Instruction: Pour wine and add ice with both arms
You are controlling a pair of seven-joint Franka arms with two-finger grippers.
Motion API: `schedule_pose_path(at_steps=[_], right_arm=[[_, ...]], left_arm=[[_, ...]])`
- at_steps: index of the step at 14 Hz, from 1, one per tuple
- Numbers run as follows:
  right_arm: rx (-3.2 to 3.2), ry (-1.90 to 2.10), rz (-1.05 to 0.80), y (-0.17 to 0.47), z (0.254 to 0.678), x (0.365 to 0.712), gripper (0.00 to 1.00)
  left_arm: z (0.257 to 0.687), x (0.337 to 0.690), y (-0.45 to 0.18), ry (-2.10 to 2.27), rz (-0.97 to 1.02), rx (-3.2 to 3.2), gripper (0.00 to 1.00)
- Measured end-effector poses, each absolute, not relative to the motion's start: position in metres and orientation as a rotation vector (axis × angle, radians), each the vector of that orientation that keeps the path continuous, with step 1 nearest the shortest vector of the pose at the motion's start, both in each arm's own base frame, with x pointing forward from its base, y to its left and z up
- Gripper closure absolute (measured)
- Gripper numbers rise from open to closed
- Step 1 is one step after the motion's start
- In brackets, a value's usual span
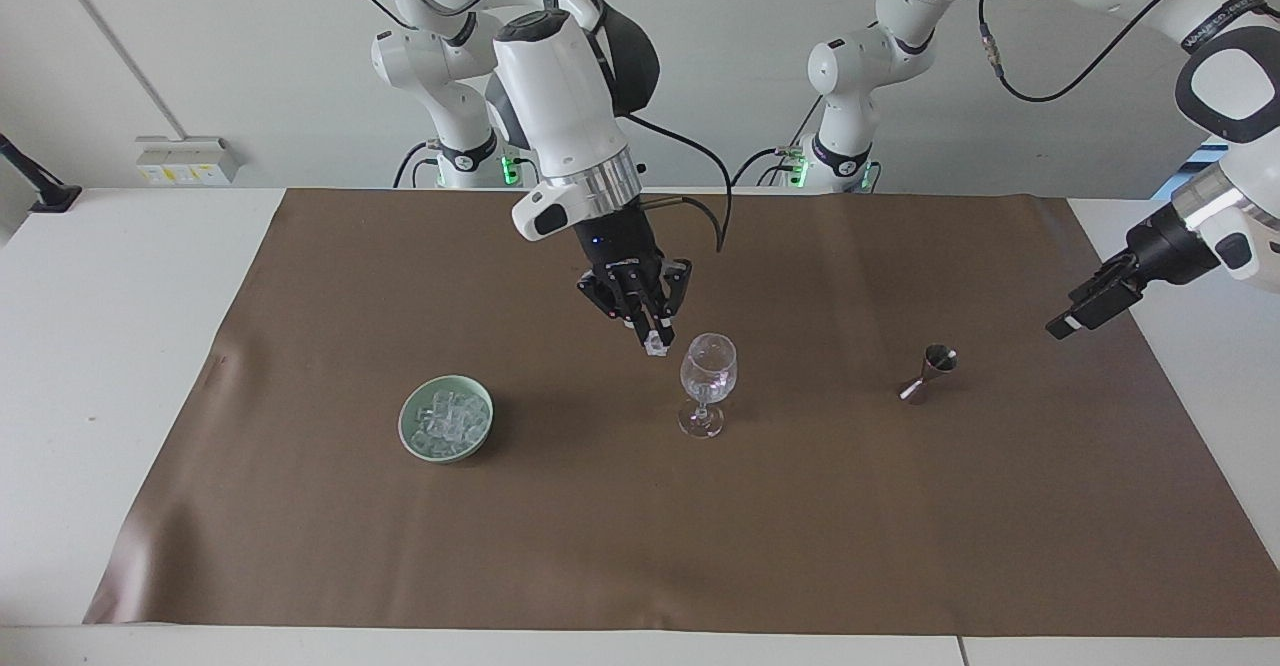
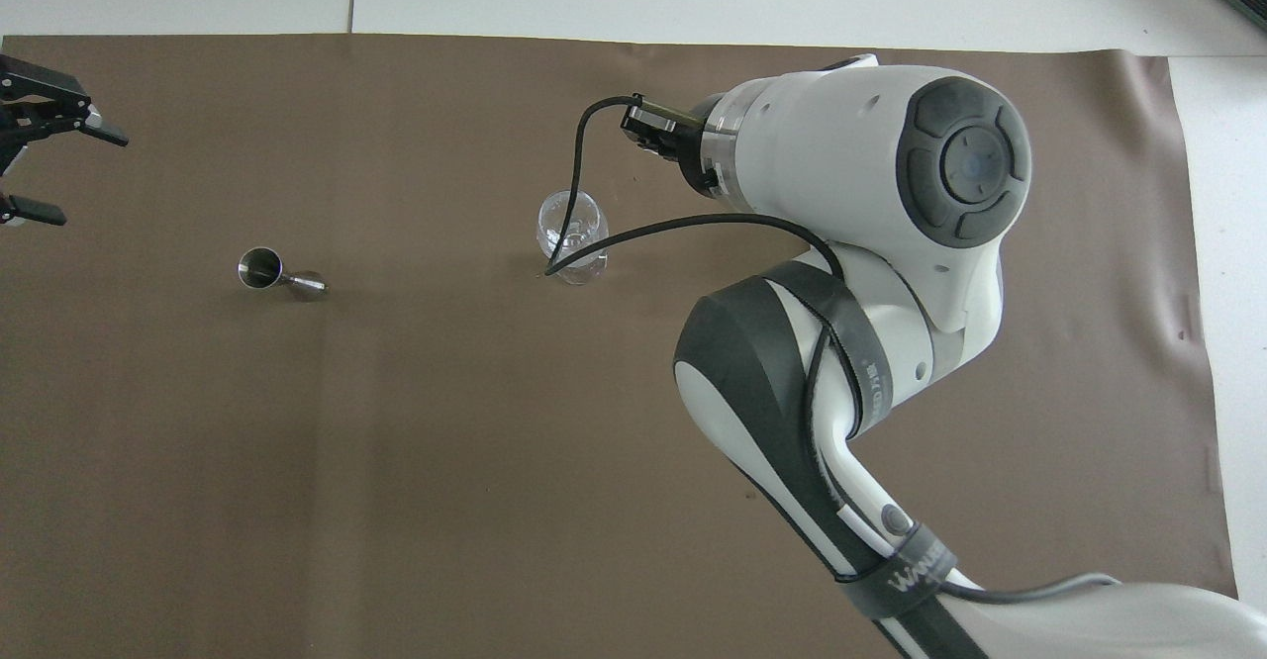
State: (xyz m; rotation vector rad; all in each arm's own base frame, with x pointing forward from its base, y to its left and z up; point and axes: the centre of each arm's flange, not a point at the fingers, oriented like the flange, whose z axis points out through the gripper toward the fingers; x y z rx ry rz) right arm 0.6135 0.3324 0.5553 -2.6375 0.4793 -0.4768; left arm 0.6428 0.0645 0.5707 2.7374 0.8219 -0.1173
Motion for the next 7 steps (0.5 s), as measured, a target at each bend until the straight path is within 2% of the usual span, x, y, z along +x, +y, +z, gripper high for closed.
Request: schedule_pose_path(at_steps=[7], right_arm=[[-2.625, 0.420, -0.452, 0.364, 0.557, 0.595, 0.77]], left_arm=[[0.607, 0.631, 0.051, 0.382, 0.044, 2.870, 0.00]])
